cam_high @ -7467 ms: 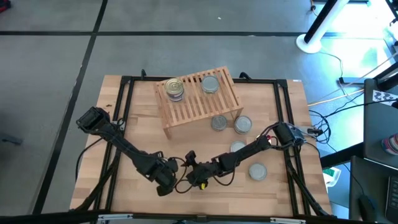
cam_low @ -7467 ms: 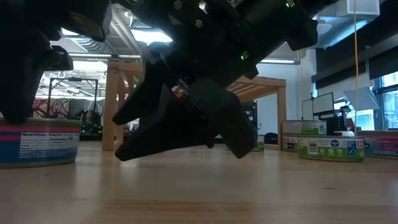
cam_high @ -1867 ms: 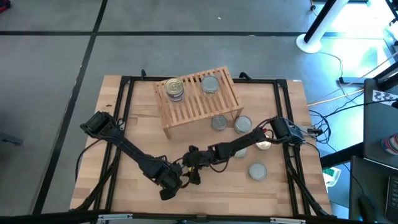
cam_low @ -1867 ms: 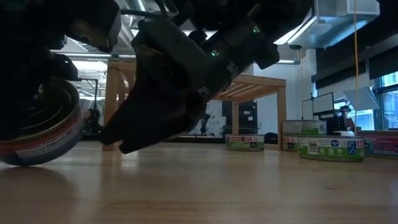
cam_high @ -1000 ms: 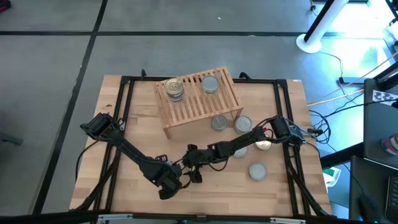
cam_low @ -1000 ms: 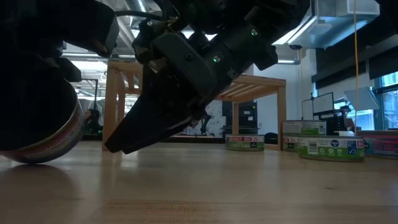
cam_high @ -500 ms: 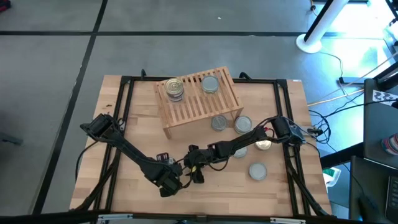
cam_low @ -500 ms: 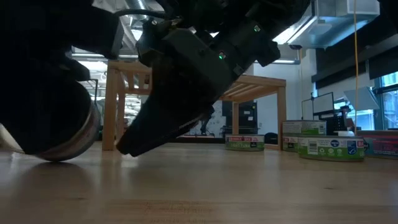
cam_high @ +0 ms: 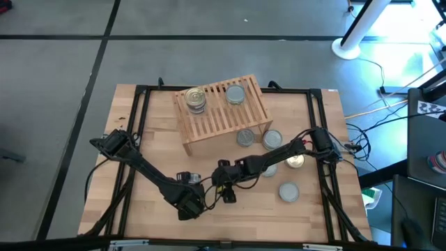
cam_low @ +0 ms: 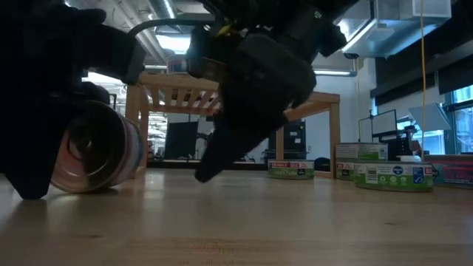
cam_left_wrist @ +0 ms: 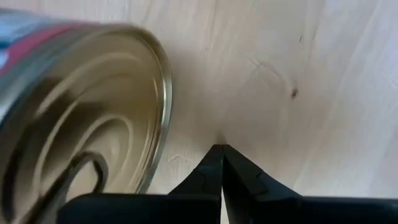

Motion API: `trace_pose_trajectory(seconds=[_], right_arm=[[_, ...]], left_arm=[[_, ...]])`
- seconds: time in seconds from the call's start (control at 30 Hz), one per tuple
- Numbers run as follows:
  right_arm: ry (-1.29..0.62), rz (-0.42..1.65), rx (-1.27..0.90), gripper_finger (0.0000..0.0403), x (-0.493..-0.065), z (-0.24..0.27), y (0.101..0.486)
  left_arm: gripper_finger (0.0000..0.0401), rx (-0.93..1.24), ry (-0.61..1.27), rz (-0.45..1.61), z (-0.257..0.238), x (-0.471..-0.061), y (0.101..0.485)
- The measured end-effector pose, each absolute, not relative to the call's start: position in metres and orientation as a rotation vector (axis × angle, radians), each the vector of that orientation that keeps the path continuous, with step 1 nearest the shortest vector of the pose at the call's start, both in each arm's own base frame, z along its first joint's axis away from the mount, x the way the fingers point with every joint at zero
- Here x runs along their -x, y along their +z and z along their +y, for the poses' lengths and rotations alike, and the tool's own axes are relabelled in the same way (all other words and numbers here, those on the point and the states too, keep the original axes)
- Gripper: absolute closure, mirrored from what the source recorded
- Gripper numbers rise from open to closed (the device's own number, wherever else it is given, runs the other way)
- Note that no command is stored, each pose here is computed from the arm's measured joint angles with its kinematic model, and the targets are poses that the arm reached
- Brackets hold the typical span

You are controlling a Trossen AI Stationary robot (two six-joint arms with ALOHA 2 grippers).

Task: Stack canned seafood by type on shelf
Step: Put the blue tuna can on the shelf aligned with the other blue tuna can

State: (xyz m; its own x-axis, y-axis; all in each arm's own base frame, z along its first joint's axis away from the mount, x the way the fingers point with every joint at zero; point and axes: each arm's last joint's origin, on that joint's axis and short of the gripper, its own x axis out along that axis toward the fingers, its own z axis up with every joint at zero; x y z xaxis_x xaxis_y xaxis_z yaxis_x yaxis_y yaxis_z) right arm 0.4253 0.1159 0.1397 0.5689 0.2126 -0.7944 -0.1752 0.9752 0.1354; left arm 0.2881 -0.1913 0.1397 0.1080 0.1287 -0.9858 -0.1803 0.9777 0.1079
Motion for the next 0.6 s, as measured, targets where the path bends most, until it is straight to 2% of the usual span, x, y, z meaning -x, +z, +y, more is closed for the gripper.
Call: trace_pose_trajectory(seconds=[0.13,0.33,0.43,0.6], right_arm=[[0.184,0.934,-0.01,0.0114,-0.424,0.114,0.143],[0.154,0.928,0.022,0.0114,-0.425,0.112,0.143],[0.154,0.925,0.022,0.0114,-0.425,0.113,0.143],[0.163,0.882,0.03,0.0114,-0.428,0.113,0.146]], left_arm=[[0.0385,0.116,0.174,1.474,-0.193,-0.289,0.146],[0.0306,0.241,0.075,1.577,-0.198,-0.288,0.152],[0.027,0.323,0.005,1.702,-0.197,-0.287,0.158],[0.0242,0.4,0.011,1.827,-0.192,-0.282,0.16]])
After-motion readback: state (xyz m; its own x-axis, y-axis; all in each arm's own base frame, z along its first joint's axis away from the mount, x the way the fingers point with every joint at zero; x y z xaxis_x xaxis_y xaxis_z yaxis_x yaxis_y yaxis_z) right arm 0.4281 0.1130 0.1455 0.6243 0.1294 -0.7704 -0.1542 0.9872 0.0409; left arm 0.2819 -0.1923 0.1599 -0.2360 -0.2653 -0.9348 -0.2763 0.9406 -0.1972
